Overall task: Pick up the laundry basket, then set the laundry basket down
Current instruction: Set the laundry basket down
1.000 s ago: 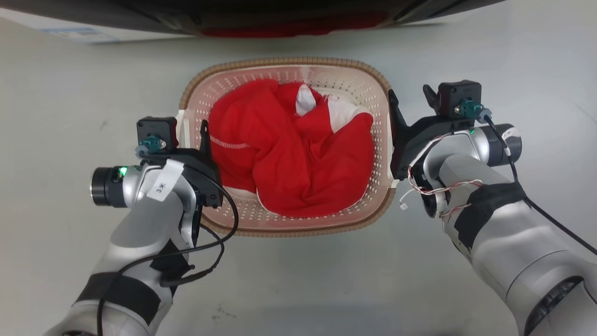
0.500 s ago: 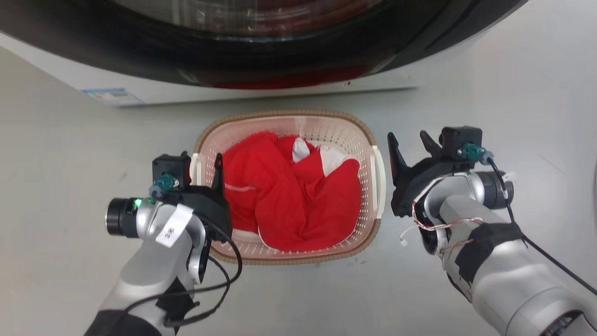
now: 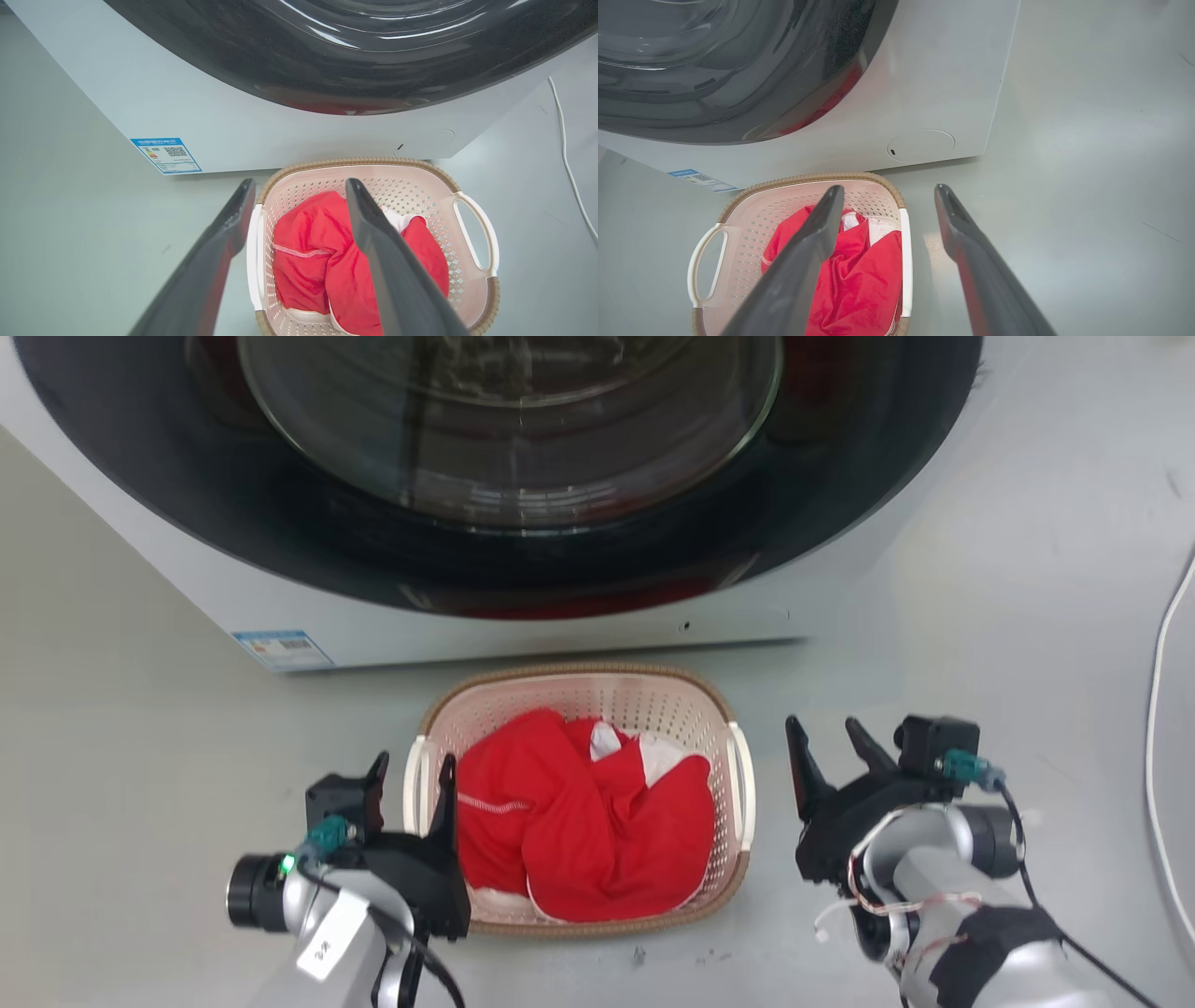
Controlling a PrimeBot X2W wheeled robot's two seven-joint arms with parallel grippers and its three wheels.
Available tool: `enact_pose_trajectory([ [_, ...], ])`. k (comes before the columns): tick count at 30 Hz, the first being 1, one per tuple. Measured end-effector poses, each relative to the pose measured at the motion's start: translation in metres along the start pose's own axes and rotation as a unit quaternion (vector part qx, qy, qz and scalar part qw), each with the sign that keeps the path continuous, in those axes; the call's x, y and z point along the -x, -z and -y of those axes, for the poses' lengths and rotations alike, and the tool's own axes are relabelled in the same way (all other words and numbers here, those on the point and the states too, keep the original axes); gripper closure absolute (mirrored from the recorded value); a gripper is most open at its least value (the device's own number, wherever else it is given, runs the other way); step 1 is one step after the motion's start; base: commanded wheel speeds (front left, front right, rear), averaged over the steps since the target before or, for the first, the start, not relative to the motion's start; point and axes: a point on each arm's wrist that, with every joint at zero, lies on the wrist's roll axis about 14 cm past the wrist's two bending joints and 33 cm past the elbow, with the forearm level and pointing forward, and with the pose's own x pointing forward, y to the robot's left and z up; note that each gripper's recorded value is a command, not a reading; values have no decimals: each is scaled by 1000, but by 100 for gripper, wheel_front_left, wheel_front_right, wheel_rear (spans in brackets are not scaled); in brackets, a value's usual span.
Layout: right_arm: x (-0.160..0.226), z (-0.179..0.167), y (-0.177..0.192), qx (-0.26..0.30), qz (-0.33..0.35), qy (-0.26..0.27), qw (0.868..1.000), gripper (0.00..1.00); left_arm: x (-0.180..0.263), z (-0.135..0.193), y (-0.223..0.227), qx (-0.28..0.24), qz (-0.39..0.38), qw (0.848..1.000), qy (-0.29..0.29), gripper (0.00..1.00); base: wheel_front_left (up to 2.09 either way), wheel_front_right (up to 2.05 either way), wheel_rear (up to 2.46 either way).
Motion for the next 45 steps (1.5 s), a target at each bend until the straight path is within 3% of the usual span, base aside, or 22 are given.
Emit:
enact_pose_trajectory([
  [11,62,-9,-6,-6,55,-8,998,0,63,13,-19,4,71,997,15,0,0,0,0],
  [18,100,-24,-12,-8,101,-25,995,0,108,-4,-19,0,107,994,-10,0,0,0,0],
  [27,147,-13,-15,-6,158,-3,987,0,159,-15,-24,-7,161,986,-33,0,0,0,0],
  [45,185,-9,-53,17,257,26,966,0,187,-7,-56,-30,231,972,-32,0,0,0,0],
])
